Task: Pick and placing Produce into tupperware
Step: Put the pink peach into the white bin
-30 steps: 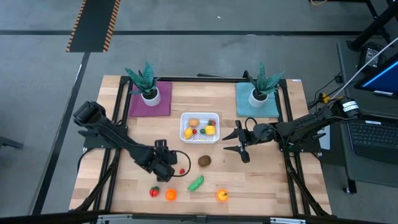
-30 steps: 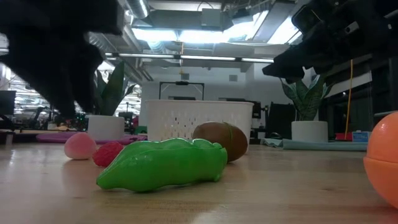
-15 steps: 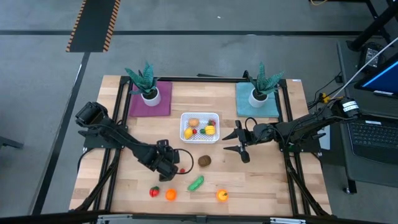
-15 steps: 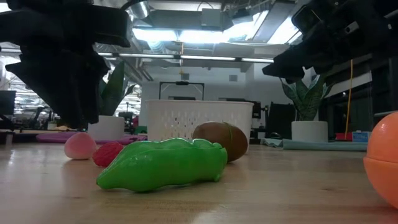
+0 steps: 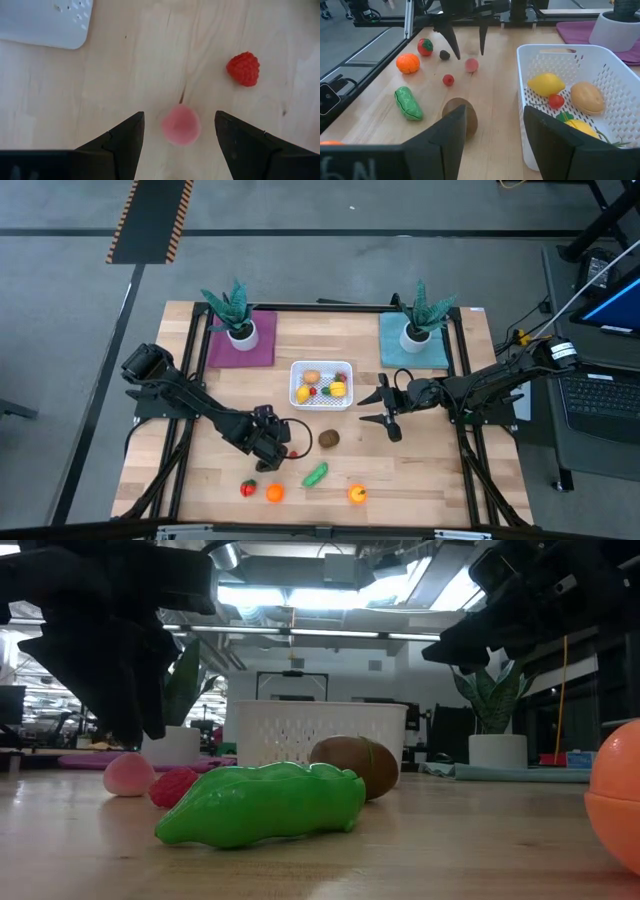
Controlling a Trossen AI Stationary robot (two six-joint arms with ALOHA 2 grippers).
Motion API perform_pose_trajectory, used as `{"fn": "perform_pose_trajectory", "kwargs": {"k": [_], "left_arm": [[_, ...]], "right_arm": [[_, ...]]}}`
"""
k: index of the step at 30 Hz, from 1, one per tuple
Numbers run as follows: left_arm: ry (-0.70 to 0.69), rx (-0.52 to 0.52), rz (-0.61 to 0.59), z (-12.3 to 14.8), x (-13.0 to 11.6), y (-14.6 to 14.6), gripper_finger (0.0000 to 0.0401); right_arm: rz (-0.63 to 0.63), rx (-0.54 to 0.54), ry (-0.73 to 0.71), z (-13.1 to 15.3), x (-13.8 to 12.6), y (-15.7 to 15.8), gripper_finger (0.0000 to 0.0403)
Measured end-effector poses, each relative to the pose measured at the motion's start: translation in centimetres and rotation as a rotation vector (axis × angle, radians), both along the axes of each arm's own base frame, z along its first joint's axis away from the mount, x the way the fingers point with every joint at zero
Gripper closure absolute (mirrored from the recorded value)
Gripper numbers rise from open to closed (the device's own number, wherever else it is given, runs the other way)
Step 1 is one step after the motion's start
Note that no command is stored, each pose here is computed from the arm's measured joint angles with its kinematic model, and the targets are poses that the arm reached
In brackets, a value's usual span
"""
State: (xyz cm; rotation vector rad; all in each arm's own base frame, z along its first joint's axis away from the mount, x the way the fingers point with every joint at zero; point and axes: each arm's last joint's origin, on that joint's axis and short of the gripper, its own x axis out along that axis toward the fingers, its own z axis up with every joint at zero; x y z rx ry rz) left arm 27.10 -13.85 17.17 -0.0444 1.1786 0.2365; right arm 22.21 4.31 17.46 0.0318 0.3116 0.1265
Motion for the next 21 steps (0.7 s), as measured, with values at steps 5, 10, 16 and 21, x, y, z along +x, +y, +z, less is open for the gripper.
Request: {"fn": "perform_pose_trajectory", "kwargs": {"k": [5,10,16,21], "left_arm": [[0.004,0.001,0.002,-1.3,-0.6,0.3,0.0167],[0.006,-0.002,0.024,-1.5,-0.6,0.5,0.0167],[0.016,-0.024,0.024,-1.6,-0.6,0.7,0.0167],[-0.007,-0.039,0.023,-1.5,-0.4,0.5,0.0167]], "right_arm": [[0.001,-0.001,0.000,0.0,0.0,0.0,0.0203],[0.000,-0.001,0.000,0.0,0.0,0.0,0.0203],[0.001,-0.002,0.000,0.0,0.0,0.0,0.0203],[0.001,-0.002,0.000,0.0,0.0,0.0,0.0203]]}}
